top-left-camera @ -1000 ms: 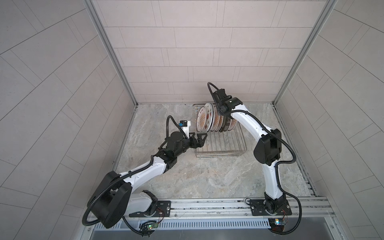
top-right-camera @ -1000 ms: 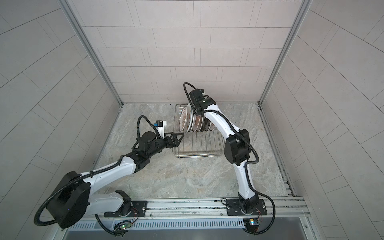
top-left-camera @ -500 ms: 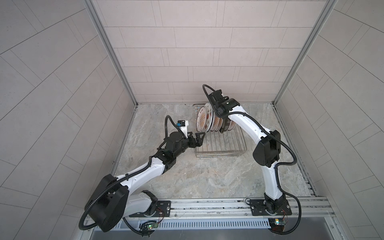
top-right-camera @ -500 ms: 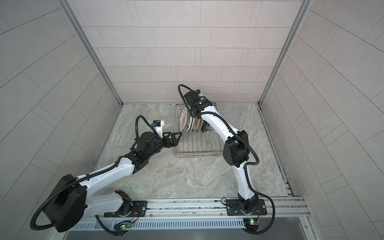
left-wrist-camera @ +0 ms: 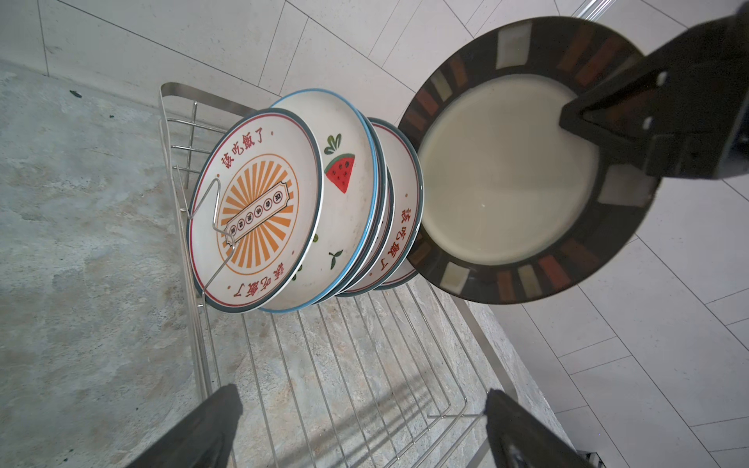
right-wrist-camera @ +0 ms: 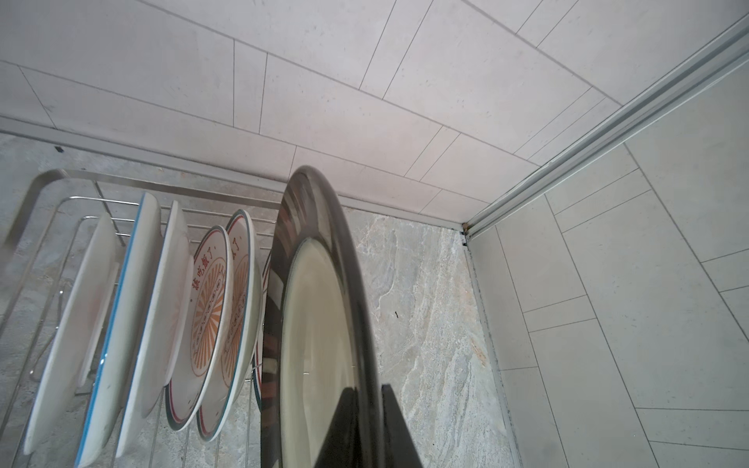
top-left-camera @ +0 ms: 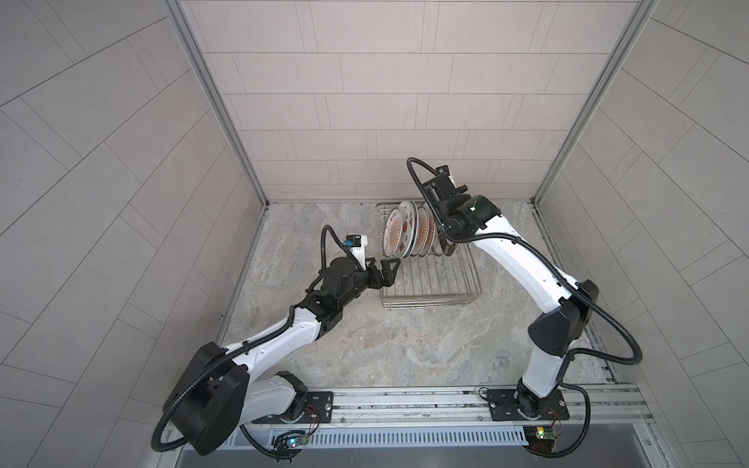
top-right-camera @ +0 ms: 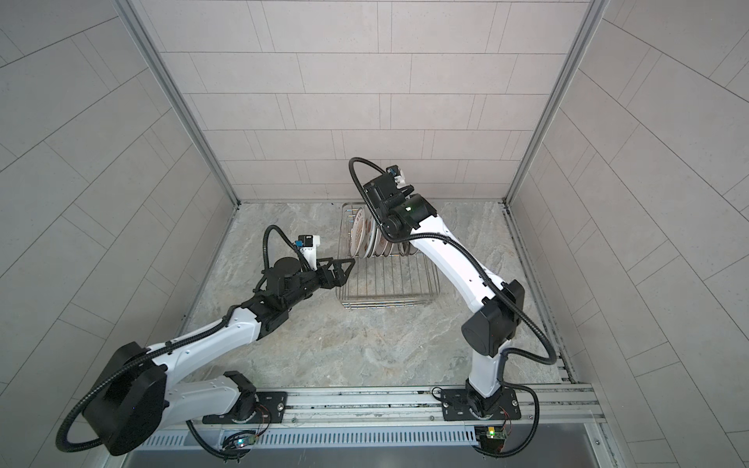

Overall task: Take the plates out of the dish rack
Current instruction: 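Grasp the dark-rimmed plate's top edge with right gripper while left waits, then lift the dark-rimmed plate out of the rack toward the left gripper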

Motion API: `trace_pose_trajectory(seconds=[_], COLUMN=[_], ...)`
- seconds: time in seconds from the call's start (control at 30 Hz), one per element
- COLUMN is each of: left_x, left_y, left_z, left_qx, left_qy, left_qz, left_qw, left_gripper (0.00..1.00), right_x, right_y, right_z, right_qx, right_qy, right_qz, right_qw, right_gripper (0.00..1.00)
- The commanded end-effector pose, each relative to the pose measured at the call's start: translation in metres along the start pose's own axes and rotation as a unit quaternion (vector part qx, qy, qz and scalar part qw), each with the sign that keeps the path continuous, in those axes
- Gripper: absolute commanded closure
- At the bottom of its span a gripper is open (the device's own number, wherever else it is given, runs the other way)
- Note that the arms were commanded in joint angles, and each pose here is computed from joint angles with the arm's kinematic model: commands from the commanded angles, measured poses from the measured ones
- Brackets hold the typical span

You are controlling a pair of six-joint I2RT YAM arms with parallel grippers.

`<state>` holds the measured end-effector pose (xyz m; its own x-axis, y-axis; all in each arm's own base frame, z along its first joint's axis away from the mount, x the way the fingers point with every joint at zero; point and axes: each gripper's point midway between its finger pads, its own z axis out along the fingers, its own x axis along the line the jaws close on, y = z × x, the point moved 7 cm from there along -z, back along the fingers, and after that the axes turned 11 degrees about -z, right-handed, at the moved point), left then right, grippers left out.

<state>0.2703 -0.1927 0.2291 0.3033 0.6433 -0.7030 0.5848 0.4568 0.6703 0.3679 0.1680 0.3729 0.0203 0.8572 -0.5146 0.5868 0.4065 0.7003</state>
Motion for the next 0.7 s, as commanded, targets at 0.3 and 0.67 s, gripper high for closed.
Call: trace_pose_trajectory(seconds=[0.3,0.67], left_x=[-0.012,-0.023], left_y=[0.006,0.002], left_z=[-0.01,-0.02], left_qx=[-0.006,0.015], left_qy=[-0.02,-0.066], left_qz=[-0.005,0.001], left_qw=[1.0,0.998], left_gripper=[0.0,0.0], right_x=[-0.063,-0.062], right_y=[-0.04,-0.091], right_z=[-0.098,-0.106], right_qx=[-0.154,-0.239], right_qy=[0.028,0.23], right_qz=[0.118,0.208], right_qw=[0.981,0.92], right_gripper=[0.99,1.0])
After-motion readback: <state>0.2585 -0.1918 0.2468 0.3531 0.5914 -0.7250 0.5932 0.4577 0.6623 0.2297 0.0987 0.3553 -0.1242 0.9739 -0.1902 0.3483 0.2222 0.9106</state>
